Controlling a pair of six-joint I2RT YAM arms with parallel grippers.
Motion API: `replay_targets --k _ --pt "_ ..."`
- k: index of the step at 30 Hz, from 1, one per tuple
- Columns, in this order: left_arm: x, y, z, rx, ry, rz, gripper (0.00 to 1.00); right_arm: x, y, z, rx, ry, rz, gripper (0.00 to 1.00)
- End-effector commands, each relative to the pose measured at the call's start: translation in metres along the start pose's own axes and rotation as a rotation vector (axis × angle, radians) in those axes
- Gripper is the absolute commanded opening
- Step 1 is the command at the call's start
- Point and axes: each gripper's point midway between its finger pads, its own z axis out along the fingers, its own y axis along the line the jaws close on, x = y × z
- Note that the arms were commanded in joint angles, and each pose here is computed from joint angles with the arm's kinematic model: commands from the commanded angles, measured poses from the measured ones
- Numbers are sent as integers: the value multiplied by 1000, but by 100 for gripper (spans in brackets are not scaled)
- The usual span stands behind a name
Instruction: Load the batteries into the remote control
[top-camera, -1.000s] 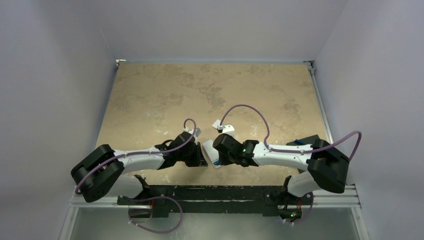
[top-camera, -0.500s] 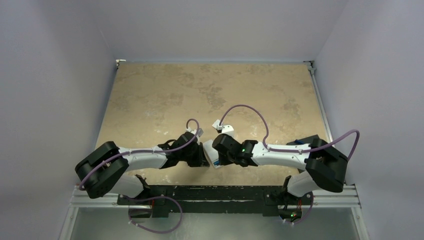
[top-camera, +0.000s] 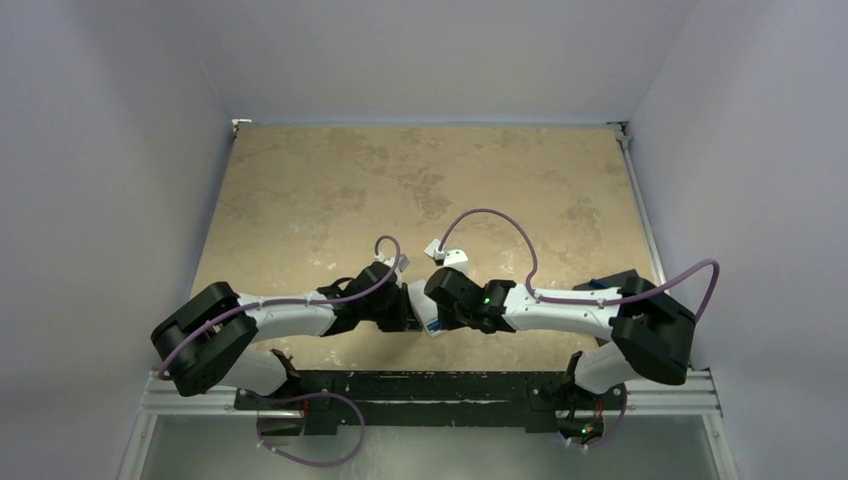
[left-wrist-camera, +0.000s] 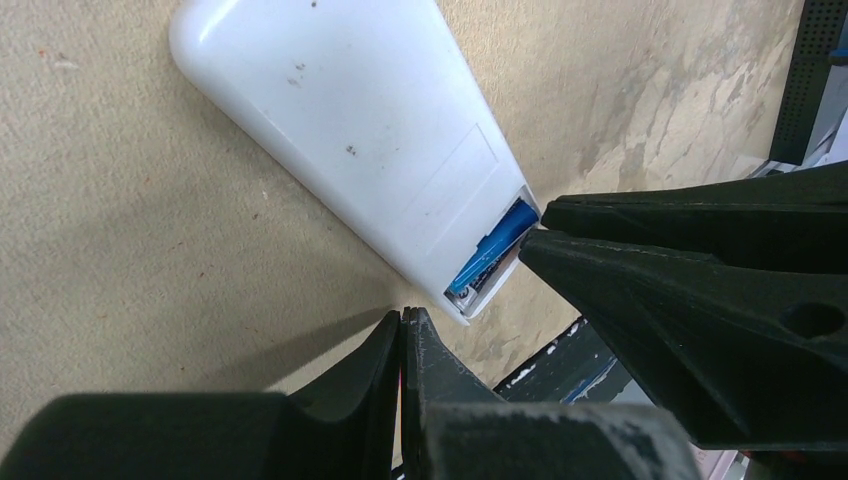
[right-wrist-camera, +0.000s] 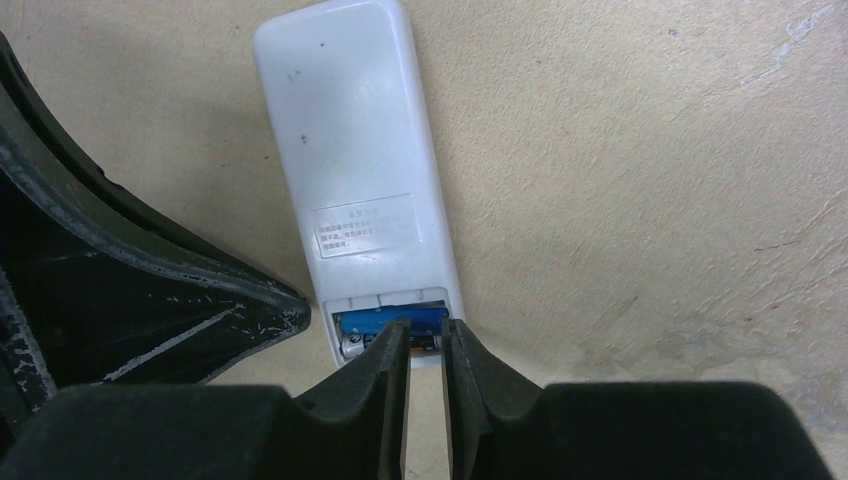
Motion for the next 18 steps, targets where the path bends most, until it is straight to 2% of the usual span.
replay_targets --k 1,18 --pt "-12 -17 2 40 -30 7 2 -11 6 1 1 -32 14 24" --pt "-11 -19 7 37 -24 13 2 -7 8 8 -3 -22 4 18"
